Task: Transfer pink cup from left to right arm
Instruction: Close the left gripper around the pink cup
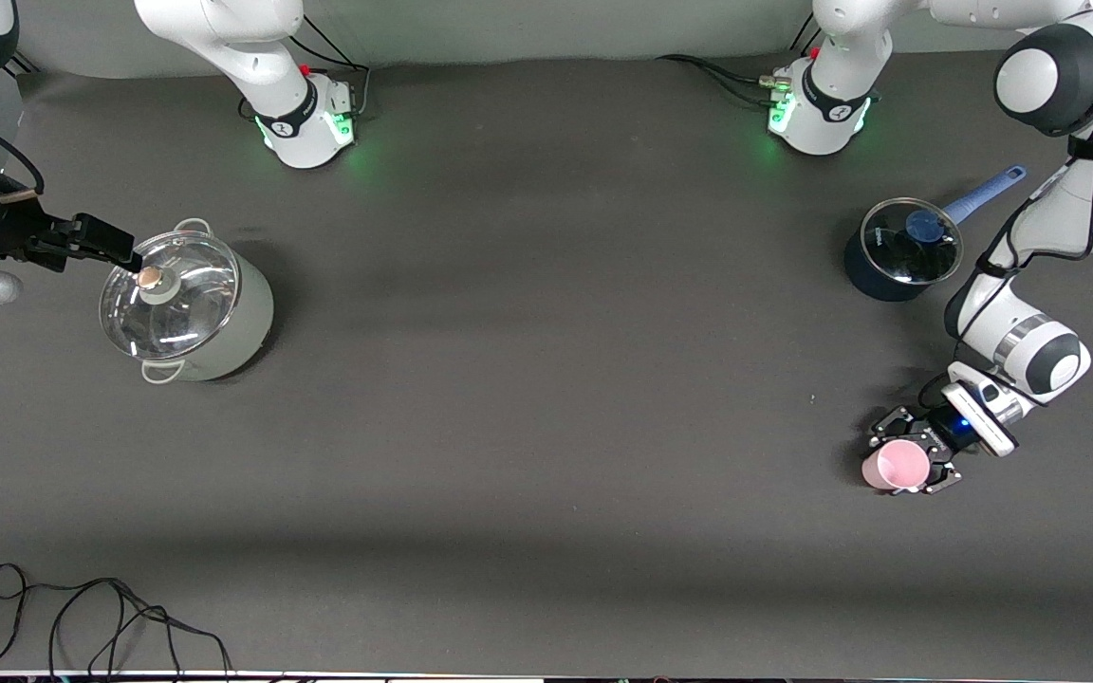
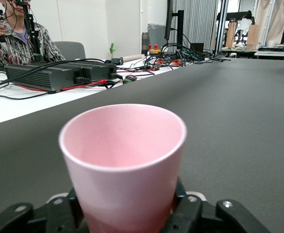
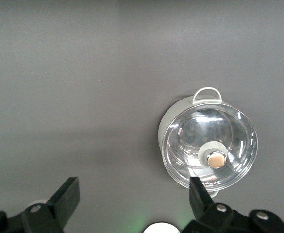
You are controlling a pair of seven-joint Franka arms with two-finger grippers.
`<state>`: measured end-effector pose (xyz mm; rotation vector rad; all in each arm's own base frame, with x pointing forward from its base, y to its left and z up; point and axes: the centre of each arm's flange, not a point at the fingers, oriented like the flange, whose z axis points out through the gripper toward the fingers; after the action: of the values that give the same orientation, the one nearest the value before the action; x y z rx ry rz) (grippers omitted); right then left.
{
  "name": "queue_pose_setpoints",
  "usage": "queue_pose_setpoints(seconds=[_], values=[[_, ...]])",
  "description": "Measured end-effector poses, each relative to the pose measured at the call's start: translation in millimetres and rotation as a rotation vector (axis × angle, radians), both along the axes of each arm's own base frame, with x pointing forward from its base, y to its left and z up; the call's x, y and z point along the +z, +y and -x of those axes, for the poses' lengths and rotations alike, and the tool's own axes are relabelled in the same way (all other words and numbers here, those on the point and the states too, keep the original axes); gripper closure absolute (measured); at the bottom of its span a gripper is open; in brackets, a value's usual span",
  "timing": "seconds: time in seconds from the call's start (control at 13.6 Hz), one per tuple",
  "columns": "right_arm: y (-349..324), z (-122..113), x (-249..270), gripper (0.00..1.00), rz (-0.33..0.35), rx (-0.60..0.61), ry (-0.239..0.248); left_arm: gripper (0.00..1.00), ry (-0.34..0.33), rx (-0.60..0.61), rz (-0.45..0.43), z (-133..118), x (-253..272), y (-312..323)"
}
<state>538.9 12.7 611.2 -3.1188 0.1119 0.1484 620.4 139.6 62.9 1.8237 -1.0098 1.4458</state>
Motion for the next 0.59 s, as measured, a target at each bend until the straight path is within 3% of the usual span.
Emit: queue_pose_setpoints(seconds=[0.44,0.59], values=[[-3,0,0,0.00,0.000,-0.005,0.000,0.33,-0.010,0.003,-0.002,-5,9,-3],[-3,0,0,0.00,0.000,-0.006,0.000,0.33,-0.005,0.042,-0.003,-15,30,-30]])
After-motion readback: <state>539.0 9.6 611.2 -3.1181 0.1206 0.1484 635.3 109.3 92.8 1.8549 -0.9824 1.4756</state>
